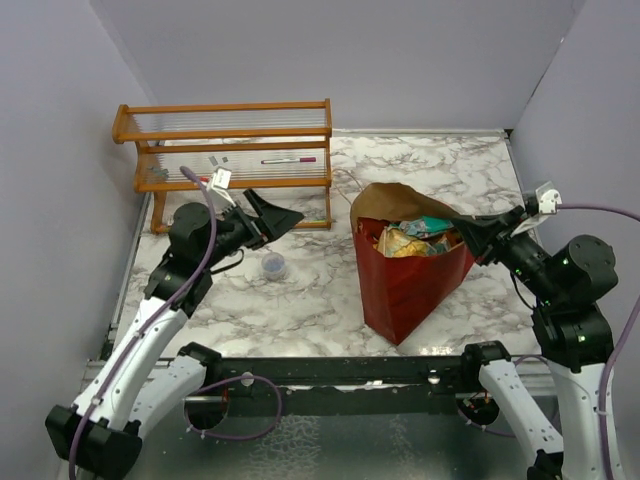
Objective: Take the snacks out of the paper bag
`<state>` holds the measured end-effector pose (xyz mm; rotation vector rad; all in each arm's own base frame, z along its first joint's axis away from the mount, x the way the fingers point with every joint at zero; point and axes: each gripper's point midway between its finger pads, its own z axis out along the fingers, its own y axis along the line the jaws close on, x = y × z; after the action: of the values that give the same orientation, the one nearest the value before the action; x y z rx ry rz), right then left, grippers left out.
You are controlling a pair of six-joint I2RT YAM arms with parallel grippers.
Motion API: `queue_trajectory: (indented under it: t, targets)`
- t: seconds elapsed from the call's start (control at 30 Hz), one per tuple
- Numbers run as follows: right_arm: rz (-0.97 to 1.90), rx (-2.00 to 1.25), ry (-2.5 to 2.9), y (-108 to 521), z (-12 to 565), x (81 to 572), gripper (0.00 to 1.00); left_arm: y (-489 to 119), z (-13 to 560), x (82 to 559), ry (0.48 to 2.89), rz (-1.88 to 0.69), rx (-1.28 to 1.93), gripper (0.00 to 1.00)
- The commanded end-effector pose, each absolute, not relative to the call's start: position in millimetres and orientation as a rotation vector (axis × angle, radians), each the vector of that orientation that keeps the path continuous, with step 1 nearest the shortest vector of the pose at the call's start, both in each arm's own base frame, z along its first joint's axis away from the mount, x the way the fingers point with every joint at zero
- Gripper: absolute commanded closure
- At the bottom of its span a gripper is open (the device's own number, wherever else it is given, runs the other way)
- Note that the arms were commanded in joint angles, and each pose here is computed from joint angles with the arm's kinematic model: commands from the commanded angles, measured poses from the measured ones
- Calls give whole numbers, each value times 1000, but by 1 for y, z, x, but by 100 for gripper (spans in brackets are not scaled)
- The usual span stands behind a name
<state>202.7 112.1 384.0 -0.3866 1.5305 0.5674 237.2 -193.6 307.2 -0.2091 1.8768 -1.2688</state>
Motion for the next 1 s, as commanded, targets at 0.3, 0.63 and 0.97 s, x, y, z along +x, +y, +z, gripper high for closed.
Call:
queue_trajectory:
  t: [0.3,0.63,0.97]
  targets:
    - [543,-372,1420,106,408,173,98,-288,284,316,1858,-1064,-201,14]
    - [536,-359,1410,103,413,164,98,-322,260,375,1882,-891,-241,23]
    - [517,-277,1447,93,412,163,97,-334,268,399,1837,-819,-196,55]
